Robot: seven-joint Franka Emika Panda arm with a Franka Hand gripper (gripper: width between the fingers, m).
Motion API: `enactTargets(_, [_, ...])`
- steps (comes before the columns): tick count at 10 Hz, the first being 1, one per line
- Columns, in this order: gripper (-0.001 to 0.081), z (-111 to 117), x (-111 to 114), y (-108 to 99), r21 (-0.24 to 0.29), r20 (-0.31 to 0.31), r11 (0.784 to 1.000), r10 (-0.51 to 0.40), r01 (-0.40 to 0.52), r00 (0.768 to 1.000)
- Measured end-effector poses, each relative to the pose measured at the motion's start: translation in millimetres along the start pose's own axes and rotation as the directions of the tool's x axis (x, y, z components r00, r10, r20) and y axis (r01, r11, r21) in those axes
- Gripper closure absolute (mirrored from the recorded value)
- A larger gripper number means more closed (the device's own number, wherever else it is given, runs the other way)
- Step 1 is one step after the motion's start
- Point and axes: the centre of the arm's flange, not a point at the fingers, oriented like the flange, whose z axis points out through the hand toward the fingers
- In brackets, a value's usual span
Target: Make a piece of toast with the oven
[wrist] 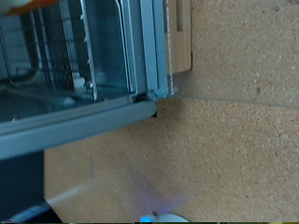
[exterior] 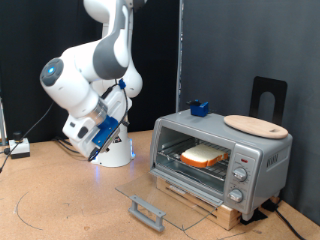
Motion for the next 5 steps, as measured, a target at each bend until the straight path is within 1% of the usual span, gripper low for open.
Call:
enactTargets(1, [-0.0003, 1.9, 11.4, 9.3, 0.027, 0.000, 0.999, 0.019, -0.019, 1.000])
enactTargets(2, [-0.0003, 5.0, 21.8, 18.6, 0.026, -0.003, 0.999, 0.023, -0.023, 1.000])
enactTargets(3, [-0.0003, 9.3, 31.3, 28.9, 0.002, -0.002, 1.000, 0.019, -0.019, 1.000])
enactTargets(5, [-0.0003, 19.9, 51.2, 47.7, -0.045, -0.024, 0.999, 0.009, -0.010, 1.000])
